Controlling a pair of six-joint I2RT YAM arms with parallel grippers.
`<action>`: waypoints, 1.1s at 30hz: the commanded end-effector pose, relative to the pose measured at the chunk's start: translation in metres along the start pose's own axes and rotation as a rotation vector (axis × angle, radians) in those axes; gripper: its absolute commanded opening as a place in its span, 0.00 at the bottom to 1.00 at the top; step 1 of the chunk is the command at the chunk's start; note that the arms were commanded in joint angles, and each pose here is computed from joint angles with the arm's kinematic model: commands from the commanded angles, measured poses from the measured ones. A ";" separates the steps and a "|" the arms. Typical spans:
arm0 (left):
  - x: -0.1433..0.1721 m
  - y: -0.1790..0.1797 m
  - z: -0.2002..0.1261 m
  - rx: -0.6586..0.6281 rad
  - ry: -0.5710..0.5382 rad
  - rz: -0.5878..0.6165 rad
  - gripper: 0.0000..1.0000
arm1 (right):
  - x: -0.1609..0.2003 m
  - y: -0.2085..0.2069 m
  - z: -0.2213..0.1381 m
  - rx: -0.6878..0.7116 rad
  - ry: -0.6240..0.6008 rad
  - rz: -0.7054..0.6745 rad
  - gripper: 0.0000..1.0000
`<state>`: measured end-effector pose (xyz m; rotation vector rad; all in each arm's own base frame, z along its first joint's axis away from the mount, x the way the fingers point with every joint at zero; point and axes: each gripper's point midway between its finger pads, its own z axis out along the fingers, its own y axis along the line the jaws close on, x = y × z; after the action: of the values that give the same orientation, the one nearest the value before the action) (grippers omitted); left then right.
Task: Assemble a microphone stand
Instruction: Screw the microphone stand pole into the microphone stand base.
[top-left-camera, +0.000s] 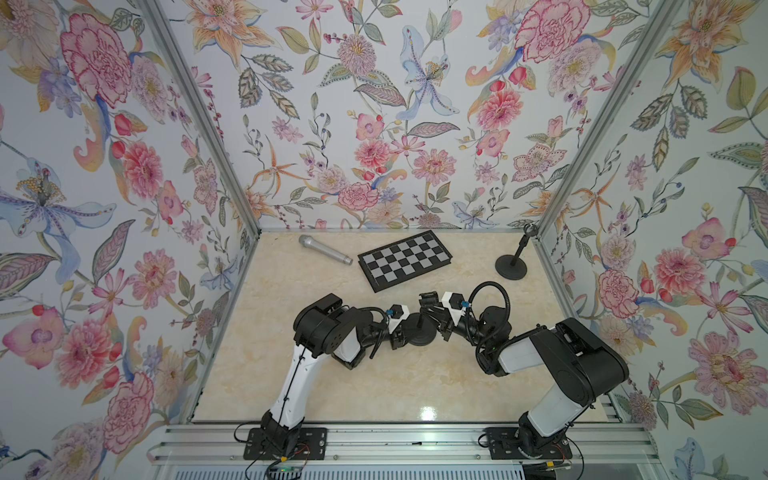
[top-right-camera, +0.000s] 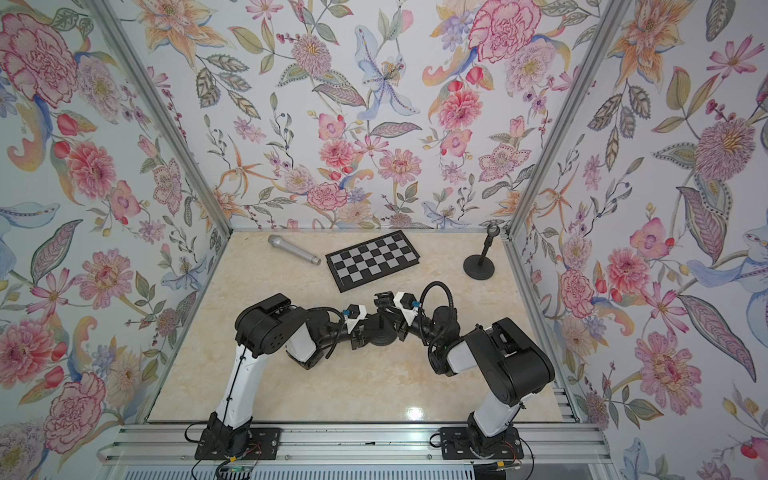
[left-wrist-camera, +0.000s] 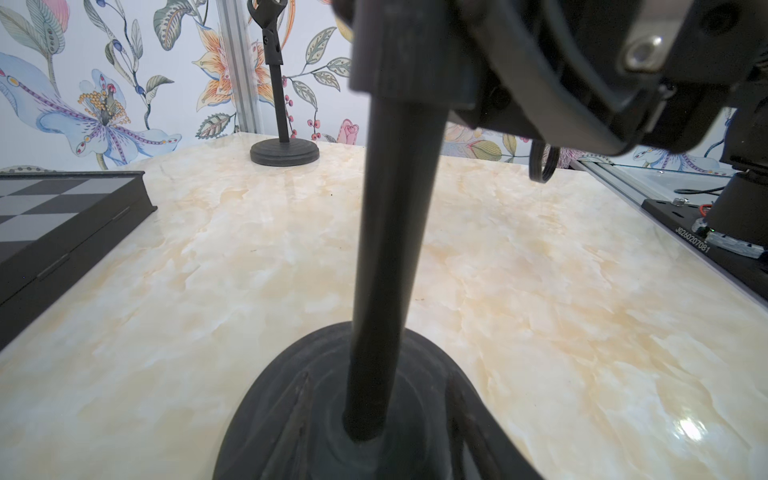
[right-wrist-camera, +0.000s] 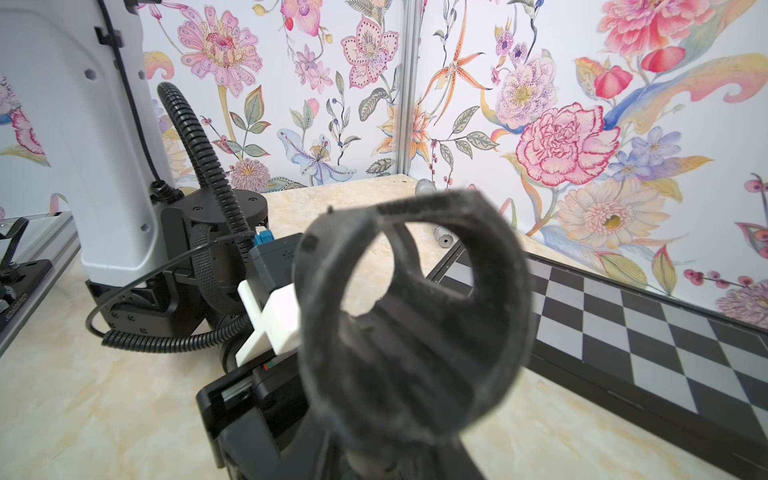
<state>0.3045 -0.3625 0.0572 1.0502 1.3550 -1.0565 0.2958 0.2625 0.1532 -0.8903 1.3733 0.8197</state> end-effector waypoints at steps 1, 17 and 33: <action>-0.065 -0.002 0.001 -0.011 -0.222 0.174 0.50 | 0.060 0.026 -0.010 -0.058 0.183 0.165 0.00; -0.039 -0.024 -0.008 -0.031 -0.144 0.253 0.00 | 0.030 0.040 -0.003 -0.203 0.187 0.097 0.24; -0.027 -0.019 -0.015 -0.056 -0.111 0.230 0.03 | 0.002 0.015 0.008 -0.232 0.155 0.056 0.11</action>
<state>0.2917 -0.3572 0.0572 1.0677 1.3507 -0.9545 0.2841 0.2772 0.1562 -1.1627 1.4225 0.9780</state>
